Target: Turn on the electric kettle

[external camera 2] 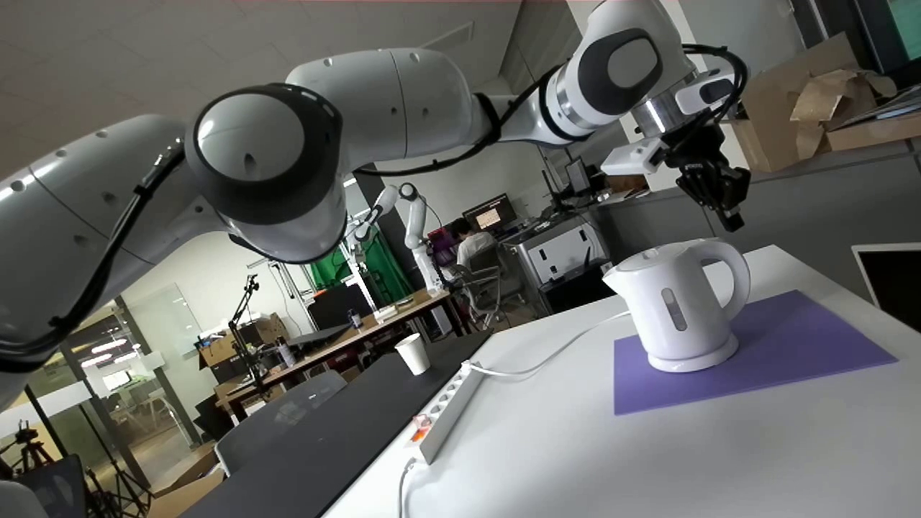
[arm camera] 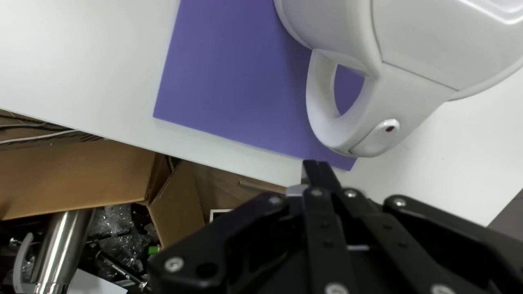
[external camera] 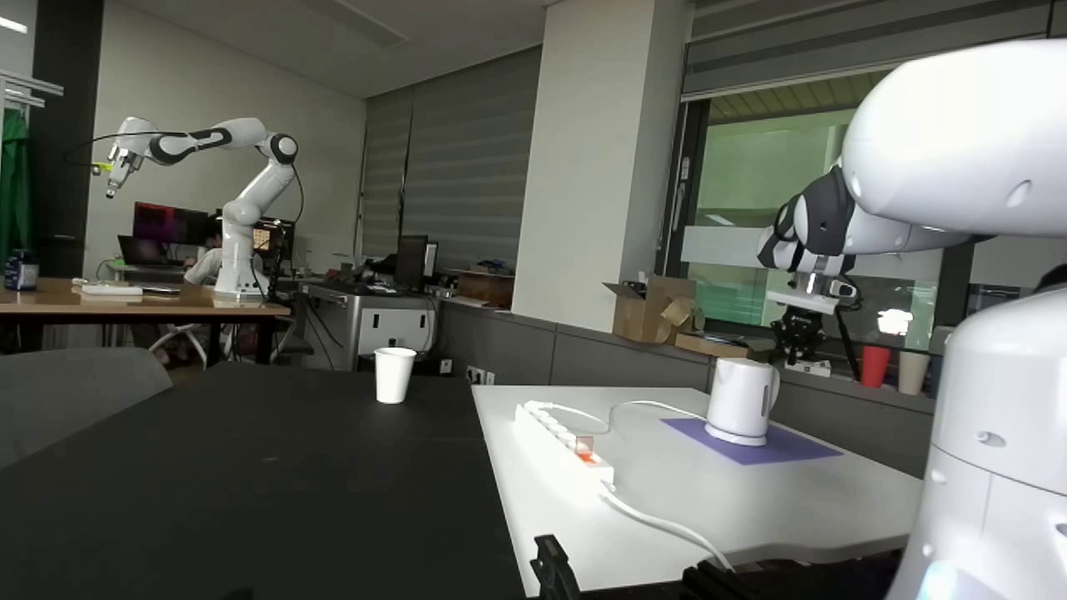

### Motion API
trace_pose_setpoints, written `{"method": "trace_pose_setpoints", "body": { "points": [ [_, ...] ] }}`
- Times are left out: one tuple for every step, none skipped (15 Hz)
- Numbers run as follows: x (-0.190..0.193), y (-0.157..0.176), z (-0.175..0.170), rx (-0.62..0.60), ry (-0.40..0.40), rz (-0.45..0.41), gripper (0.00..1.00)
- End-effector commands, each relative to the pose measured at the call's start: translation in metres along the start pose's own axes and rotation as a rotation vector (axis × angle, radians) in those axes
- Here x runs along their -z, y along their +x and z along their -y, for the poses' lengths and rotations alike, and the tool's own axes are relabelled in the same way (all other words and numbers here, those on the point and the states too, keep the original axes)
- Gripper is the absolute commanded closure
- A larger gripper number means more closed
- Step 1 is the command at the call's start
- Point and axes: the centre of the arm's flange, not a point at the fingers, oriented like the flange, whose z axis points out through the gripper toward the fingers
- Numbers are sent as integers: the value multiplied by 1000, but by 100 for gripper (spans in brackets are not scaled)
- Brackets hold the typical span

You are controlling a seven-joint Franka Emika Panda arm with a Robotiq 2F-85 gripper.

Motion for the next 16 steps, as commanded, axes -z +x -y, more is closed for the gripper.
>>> {"method": "trace_pose_setpoints", "body": {
  "points": [
    [-11,68,29,-45,16,16,100],
    [-11,68,29,-47,20,23,100],
    [-12,68,29,-50,23,27,100],
    [-13,68,28,-51,24,30,100],
    [-15,67,28,-55,27,33,100],
    [-16,67,28,-58,31,32,100],
    [-18,66,28,-62,44,27,100],
    [-19,66,29,-63,56,18,100],
    [-19,66,30,-67,70,10,100],
    [-19,66,31,-70,77,3,100],
    [-19,66,32,-71,87,-5,100],
    [-19,67,33,-71,96,-14,100],
    [-19,67,34,-72,105,-24,100],
    [-20,68,36,-74,109,-27,100],
    [-21,68,37,-78,116,-28,100],
    [-23,67,38,-79,120,-28,100]
  ]
}}
